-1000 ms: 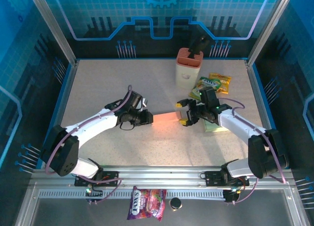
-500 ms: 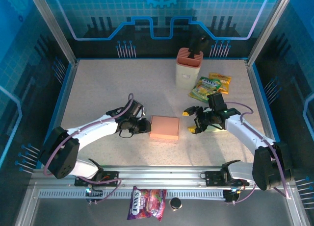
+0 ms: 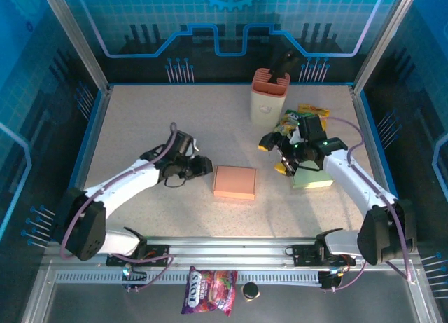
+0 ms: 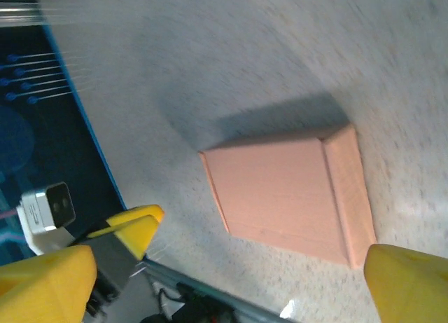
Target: Fold the paper box
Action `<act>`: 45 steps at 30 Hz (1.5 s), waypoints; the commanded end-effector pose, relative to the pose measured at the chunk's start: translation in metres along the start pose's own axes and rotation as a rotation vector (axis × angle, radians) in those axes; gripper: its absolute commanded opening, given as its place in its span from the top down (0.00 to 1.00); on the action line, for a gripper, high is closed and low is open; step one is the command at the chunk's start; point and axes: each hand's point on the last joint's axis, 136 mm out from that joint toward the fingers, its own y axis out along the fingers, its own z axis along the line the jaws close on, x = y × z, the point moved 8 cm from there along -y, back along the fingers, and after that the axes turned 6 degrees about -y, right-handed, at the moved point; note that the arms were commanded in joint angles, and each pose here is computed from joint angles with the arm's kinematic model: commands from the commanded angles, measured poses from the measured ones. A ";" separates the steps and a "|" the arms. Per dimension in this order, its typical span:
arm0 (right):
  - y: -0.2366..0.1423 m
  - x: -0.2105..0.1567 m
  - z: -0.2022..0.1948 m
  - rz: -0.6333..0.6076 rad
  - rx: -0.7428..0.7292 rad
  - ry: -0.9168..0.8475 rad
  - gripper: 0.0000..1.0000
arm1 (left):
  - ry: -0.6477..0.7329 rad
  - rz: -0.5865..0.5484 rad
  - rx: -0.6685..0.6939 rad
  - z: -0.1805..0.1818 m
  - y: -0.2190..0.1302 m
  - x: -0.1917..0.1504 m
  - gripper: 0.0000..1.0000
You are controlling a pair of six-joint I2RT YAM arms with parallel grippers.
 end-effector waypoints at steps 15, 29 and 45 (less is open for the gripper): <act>-0.128 0.004 -0.062 -1.007 -0.710 -0.559 0.00 | -0.102 -0.783 0.339 0.065 -0.125 0.069 0.01; -0.031 0.017 -0.129 -0.965 -0.707 -0.780 0.00 | 0.090 -0.833 0.443 0.102 -0.099 0.050 0.01; 0.023 0.059 -0.138 -0.973 -0.544 -0.922 0.00 | 0.068 -0.830 0.424 0.112 -0.092 0.043 0.01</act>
